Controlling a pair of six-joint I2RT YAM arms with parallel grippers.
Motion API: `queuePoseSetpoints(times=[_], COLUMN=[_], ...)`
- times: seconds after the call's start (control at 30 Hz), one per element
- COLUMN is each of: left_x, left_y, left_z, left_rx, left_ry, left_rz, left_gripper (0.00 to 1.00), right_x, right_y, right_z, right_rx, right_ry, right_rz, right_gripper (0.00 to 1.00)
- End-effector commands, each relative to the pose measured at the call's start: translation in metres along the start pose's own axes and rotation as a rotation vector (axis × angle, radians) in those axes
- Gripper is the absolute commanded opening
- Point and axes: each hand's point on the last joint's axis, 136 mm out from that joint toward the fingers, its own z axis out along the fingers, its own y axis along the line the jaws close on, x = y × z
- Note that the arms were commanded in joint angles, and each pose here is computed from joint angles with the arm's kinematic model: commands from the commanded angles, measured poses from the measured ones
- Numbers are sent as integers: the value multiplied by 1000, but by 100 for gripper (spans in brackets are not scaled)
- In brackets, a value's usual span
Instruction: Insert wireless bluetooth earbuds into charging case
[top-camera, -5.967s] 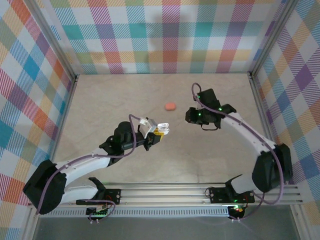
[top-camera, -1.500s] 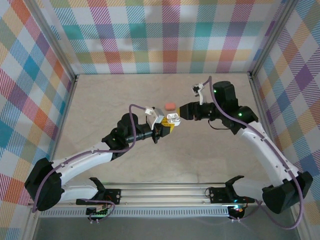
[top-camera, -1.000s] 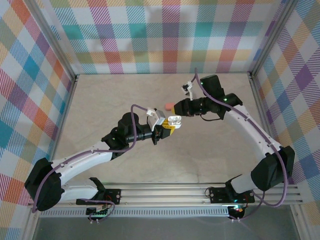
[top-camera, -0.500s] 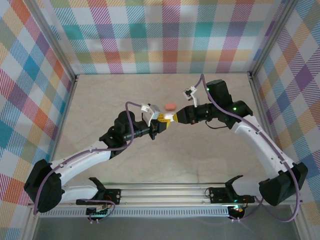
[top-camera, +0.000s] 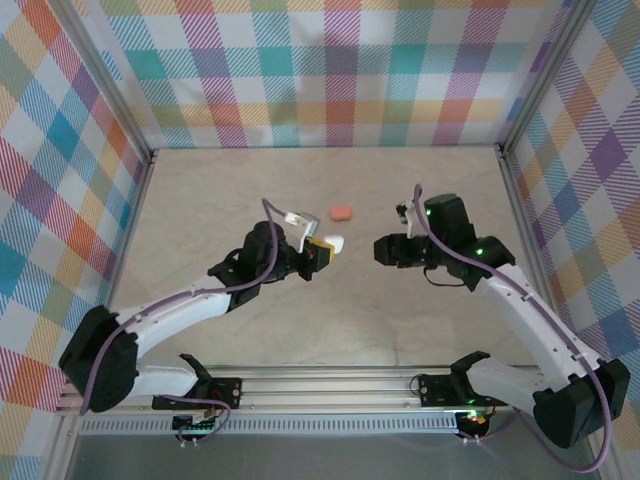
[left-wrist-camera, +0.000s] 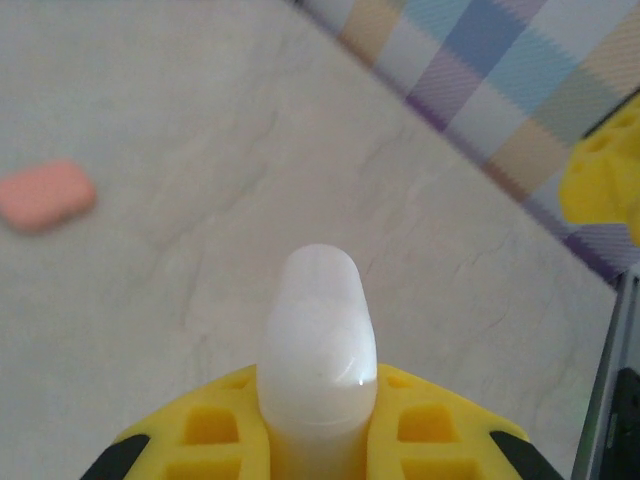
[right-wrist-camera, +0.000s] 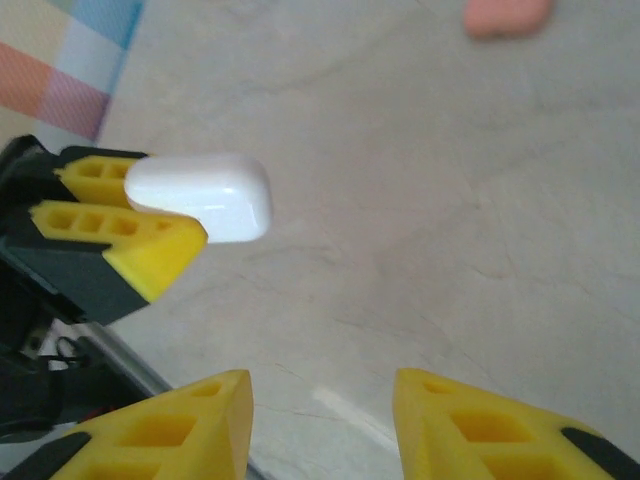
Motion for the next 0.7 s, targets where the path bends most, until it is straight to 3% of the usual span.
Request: queuePoseSetpoints(times=[0.0, 0.13, 0.3, 0.67], left_x=[22, 40, 54, 90], left_y=[14, 23, 28, 55], left_z=[17, 47, 81, 108], left_rx=[-41, -50, -26, -140], left_ry=[115, 210, 248, 324], left_rz=[-141, -285, -434, -567], left_gripper=[0, 0, 0, 1], right_x=[5, 19, 26, 46], right_y=[-19, -22, -26, -70], right_z=[22, 55, 87, 128], right_rx=[24, -62, -148, 22], right_ry=[-18, 38, 47, 180], right_rz=[71, 135, 208, 312], right_gripper=[44, 46, 50, 51])
